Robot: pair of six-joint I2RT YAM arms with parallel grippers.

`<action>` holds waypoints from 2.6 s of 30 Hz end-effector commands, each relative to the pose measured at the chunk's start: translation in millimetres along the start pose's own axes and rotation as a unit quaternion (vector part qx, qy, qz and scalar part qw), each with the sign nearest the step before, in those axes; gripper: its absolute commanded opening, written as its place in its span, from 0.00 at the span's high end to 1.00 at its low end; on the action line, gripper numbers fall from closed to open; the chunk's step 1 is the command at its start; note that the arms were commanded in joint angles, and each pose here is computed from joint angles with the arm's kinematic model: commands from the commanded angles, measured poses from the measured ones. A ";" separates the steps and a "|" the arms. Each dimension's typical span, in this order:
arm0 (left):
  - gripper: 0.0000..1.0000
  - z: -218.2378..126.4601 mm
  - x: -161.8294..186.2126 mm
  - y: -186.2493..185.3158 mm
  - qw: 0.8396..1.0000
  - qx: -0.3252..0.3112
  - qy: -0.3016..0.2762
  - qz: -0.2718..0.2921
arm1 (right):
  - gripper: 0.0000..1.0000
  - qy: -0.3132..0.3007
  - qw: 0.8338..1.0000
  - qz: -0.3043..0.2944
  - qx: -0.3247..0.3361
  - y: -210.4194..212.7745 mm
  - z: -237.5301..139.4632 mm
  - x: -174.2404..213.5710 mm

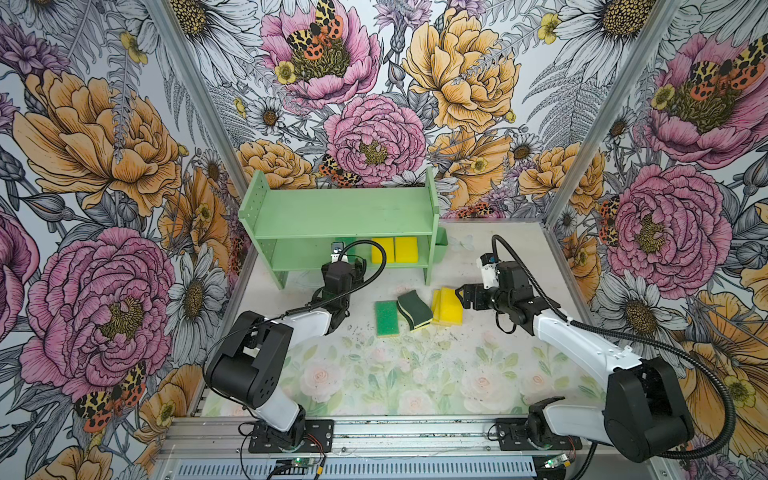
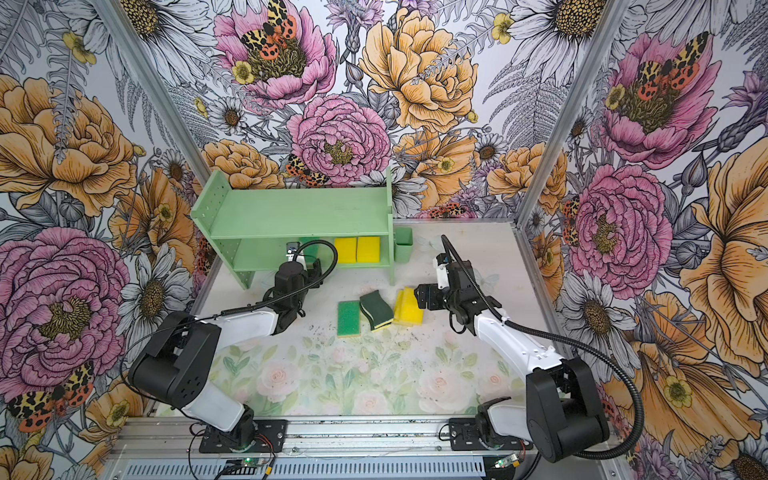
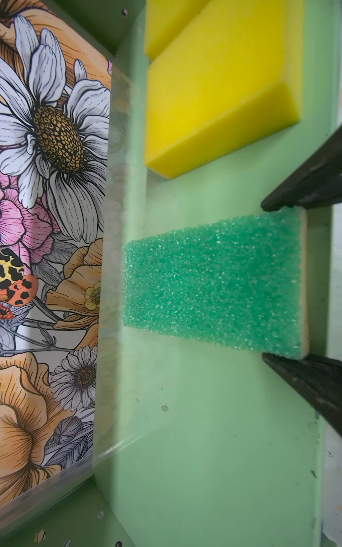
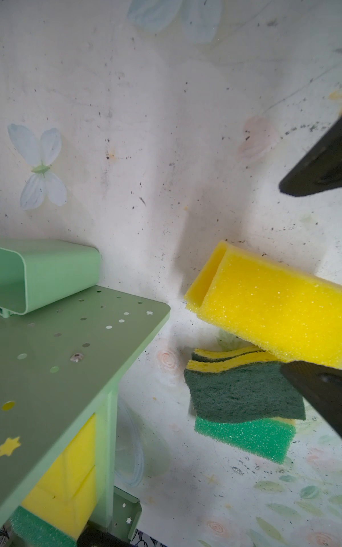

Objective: Place and organize the cleaning sponges onto the shelf
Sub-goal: 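Open the left gripper to release the green sponge on the shelf, then withdraw the open left gripper from the shelf toward the table, then lower the left gripper around the second bright green sponge and close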

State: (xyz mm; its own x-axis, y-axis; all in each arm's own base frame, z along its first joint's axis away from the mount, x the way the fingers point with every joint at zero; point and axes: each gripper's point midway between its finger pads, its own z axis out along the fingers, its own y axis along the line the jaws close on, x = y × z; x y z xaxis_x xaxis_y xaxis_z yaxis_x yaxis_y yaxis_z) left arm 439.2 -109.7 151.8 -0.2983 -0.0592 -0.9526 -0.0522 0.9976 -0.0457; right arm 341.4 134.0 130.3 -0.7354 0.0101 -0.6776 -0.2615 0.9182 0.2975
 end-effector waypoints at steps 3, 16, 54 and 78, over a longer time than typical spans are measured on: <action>0.25 0.9 9.5 2.1 1.000 -0.013 0.009 0.002 | 0.11 0.001 1.000 -0.001 0.003 -0.4 1.8 0.4; 0.16 -6.9 6.4 -0.6 1.000 -0.009 0.008 0.001 | 0.11 0.000 1.000 -0.002 0.001 0.5 1.5 -0.8; 0.01 -158.6 90.9 -36.0 0.992 0.072 0.074 -0.068 | 0.09 -0.029 0.999 0.006 -0.019 11.1 -34.1 3.8; 0.01 -145.0 136.3 -116.5 0.992 0.045 0.120 0.005 | 0.08 -0.035 0.999 0.023 -0.021 10.5 -44.8 18.9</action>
State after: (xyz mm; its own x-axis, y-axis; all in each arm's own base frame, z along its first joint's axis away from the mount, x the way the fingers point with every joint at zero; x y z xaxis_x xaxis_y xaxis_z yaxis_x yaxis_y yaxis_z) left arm 263.8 -242.3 68.6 -0.5337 -0.0079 -0.8456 0.0873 0.9941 -0.0644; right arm 299.8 125.6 148.7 -0.7058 0.0744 -0.7045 -0.2538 0.9019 0.3496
